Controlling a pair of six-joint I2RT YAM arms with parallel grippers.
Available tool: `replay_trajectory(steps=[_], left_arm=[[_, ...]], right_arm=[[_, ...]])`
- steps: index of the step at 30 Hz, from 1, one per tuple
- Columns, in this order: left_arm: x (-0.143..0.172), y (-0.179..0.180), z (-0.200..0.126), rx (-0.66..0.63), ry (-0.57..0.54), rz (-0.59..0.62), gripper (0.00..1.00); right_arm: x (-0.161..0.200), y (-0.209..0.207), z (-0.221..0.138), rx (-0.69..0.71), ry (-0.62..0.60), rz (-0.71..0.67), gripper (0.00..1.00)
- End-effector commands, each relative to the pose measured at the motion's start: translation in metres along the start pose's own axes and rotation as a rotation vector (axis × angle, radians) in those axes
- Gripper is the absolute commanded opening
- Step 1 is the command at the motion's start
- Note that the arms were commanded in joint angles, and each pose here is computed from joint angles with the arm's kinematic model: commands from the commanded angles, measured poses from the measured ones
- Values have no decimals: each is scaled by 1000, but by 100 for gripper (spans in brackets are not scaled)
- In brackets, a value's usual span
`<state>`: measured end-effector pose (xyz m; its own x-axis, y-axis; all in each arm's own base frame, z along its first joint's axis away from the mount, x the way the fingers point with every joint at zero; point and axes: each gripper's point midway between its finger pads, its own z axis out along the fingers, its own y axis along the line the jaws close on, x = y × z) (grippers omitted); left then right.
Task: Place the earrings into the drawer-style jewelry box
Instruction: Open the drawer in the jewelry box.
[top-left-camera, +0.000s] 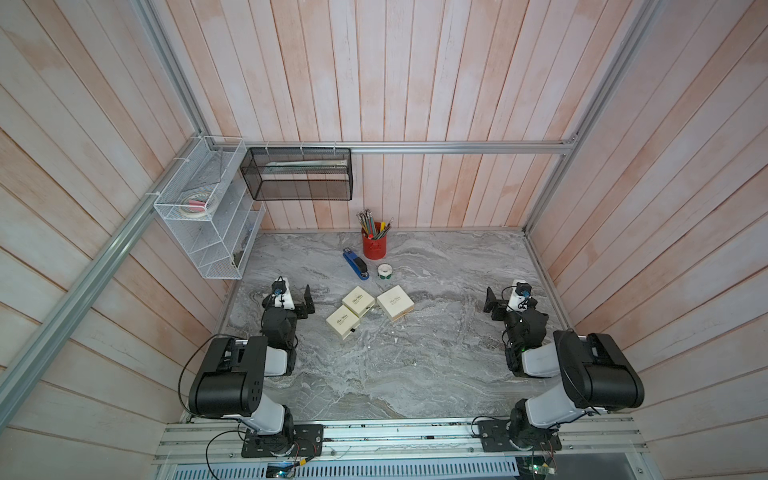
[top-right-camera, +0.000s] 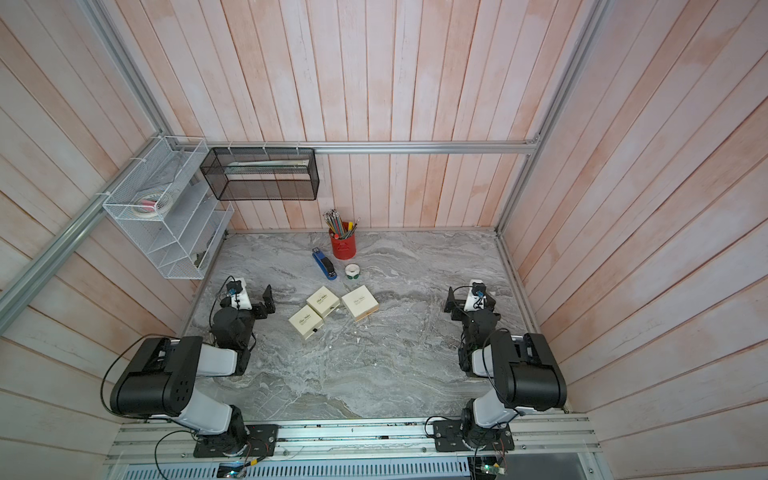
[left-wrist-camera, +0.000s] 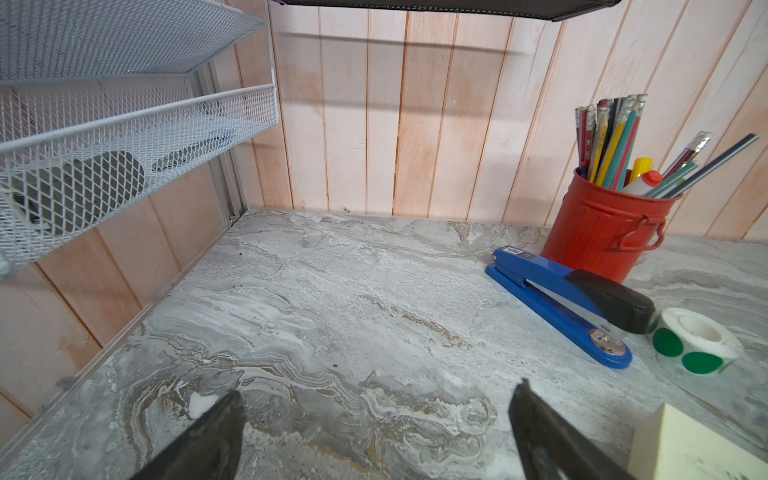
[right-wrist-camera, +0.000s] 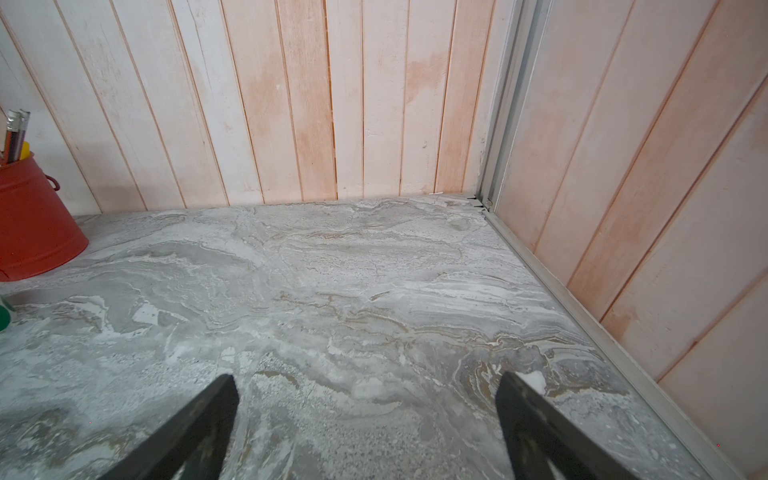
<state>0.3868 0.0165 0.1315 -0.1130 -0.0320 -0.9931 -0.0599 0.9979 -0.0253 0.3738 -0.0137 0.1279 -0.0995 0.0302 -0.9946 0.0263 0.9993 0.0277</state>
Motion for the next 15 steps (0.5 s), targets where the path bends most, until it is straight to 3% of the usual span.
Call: replay_trajectory(steps=[1, 4, 9, 15], left_arm=[[1, -4, -1, 18, -3, 4, 100], [-10, -12, -10, 48, -38, 28, 100], [-36, 1, -11, -89, 18, -1, 100], [-57, -5, -4, -78, 90, -50, 100]], right_arm=[[-3, -2, 0, 11, -15, 5, 98], [-9, 2, -4, -15, -34, -2, 98], [-39, 1, -12, -5, -49, 7, 98], [-78, -13, -15, 78, -61, 266, 98]])
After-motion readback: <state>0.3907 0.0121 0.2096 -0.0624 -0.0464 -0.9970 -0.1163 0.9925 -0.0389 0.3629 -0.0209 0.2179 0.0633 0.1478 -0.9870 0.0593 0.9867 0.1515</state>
